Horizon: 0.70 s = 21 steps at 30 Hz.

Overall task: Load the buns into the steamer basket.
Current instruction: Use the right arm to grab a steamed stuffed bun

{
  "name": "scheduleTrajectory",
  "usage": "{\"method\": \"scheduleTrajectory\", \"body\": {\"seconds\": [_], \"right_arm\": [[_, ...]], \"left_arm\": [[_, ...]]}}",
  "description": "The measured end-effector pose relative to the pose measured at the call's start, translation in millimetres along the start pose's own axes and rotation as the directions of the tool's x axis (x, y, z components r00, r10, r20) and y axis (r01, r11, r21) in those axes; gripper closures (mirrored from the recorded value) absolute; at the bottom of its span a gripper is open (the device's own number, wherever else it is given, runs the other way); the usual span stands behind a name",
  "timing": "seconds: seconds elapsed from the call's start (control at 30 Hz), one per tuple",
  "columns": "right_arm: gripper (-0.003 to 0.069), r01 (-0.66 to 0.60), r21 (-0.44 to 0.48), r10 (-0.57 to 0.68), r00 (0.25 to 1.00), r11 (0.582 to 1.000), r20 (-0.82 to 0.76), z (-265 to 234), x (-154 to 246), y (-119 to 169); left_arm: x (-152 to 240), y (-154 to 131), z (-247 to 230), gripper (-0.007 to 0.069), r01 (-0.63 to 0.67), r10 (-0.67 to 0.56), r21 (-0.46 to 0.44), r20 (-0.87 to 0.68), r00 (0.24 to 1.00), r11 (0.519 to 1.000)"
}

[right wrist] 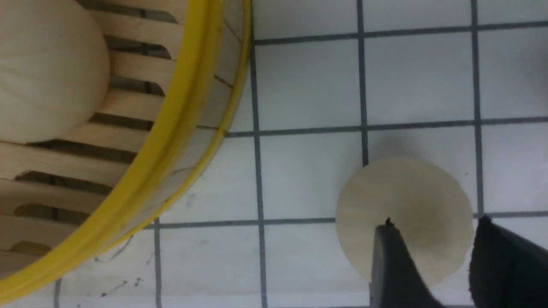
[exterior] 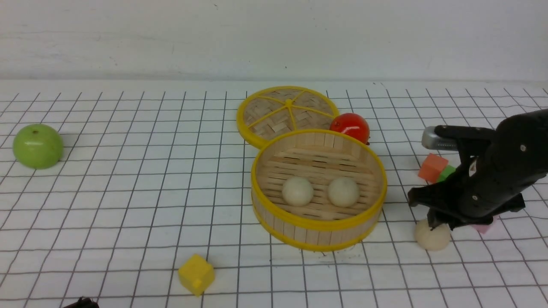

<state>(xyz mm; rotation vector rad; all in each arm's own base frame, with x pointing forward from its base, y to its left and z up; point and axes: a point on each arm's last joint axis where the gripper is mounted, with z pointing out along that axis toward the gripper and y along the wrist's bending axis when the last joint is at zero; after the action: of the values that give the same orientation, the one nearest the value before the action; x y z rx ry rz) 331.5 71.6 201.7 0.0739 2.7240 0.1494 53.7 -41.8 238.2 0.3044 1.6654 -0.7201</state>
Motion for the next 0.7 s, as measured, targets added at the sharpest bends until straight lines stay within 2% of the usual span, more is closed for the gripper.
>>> {"method": "scheduleTrajectory", "body": {"seconds": [0.23, 0.5, 0.7], "right_arm": [[0.0396, -0.001, -0.001, 0.001, 1.000, 1.000, 0.001, 7, -1, 0], [0.0449, 0.006, 0.010, -0.005, 1.000, 1.000, -0.023, 17, 1, -1], [0.0448, 0.010, 0.017, -0.010, 0.999, 1.000, -0.036, 24, 3, -2]], "left_arm": [[0, 0, 0, 0.0596, 0.000, 0.000, 0.000, 0.000, 1.000, 1.000], [0, 0, 0, 0.0596, 0.000, 0.000, 0.000, 0.000, 1.000, 1.000], [0, 0, 0, 0.0594, 0.000, 0.000, 0.000, 0.000, 1.000, 1.000]]}}
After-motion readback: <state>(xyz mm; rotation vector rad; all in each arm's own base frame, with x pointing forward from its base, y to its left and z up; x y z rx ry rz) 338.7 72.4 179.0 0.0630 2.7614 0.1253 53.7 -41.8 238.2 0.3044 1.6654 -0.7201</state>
